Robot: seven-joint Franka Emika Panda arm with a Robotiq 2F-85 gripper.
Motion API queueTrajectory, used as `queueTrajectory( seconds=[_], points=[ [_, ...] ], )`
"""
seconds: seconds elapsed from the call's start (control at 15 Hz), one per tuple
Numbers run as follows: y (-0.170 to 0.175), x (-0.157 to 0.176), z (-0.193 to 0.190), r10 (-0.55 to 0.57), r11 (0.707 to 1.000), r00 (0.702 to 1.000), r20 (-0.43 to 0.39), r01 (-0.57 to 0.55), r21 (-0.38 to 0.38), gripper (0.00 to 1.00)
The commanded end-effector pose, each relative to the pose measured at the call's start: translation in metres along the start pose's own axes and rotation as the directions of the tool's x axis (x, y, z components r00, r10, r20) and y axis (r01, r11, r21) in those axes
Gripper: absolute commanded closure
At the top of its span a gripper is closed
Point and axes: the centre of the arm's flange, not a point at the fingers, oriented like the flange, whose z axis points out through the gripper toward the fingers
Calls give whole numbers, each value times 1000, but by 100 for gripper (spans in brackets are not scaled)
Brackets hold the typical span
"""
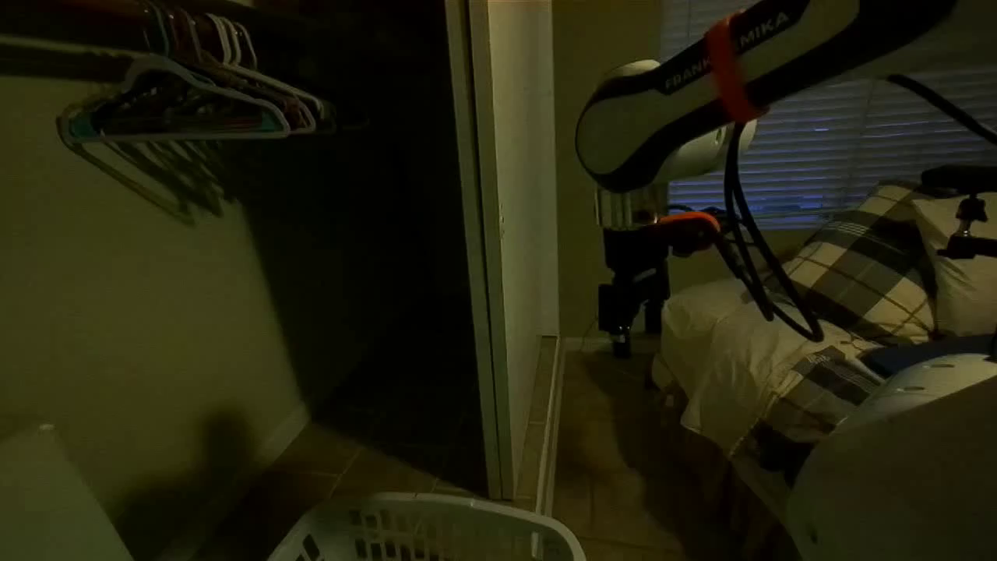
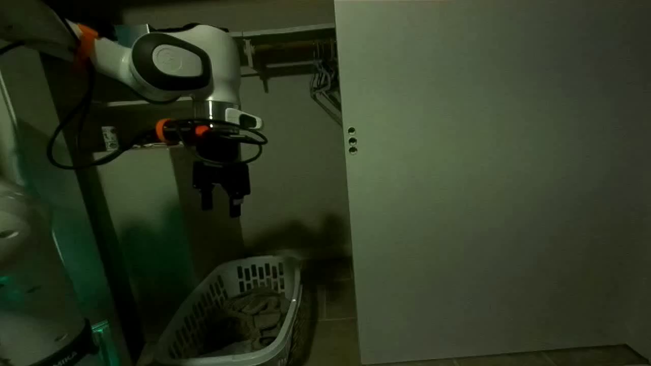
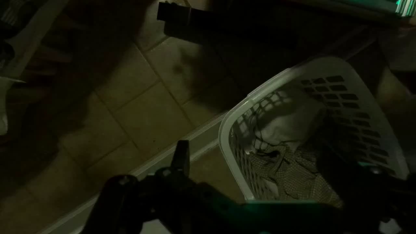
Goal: Move the black object to the top shelf
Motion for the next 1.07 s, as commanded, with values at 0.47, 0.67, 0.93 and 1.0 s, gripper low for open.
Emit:
queueTrajectory(
  seconds=[0.47, 0.67, 0.93, 1.0],
  points=[
    [-57, 12, -30, -137, 989, 990, -30, 135, -57, 0],
    [-119, 18, -57, -319, 946, 946, -56, 314, -82, 0],
    [-199, 21, -94, -526, 847, 846, -91, 512, -140, 0],
    [-220, 22, -104, -575, 815, 812, -96, 558, -157, 0]
  ],
)
